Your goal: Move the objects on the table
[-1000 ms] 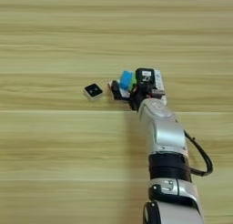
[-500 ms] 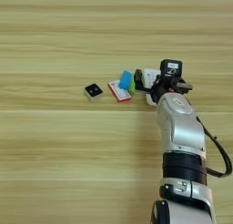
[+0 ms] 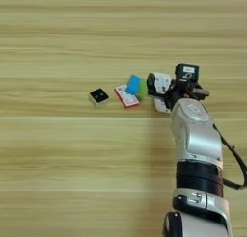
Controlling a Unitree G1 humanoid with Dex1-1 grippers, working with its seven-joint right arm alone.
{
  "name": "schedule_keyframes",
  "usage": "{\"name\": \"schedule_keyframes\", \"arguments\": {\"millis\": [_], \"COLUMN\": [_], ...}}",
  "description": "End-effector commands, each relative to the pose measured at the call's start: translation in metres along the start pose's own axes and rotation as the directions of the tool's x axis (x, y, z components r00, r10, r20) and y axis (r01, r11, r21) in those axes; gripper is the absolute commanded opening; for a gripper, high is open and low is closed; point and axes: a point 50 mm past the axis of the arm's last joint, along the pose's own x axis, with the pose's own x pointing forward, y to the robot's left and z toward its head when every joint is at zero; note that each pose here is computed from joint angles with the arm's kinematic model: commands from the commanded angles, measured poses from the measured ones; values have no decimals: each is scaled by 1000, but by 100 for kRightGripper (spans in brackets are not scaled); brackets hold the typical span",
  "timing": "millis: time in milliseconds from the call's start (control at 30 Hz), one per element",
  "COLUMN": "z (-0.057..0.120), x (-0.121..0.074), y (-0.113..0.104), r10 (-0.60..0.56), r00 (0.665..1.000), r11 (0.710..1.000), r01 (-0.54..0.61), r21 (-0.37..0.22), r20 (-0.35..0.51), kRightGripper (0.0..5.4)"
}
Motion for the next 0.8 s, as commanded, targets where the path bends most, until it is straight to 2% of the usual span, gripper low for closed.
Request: {"name": "schedule_keyframes", "arguments": {"millis": [33,333,800], "z": [31,22,15], "x": [6,12,17], "y": [-6,-13,-12], "r10": [-26,-74,-59], "r00": [994,995,998], "r11": [999,993,995], "r01": [29,80,61], "r21": [-30,-89,-80], "r20": [108,62,33], "kRightGripper": [537,537,537]}}
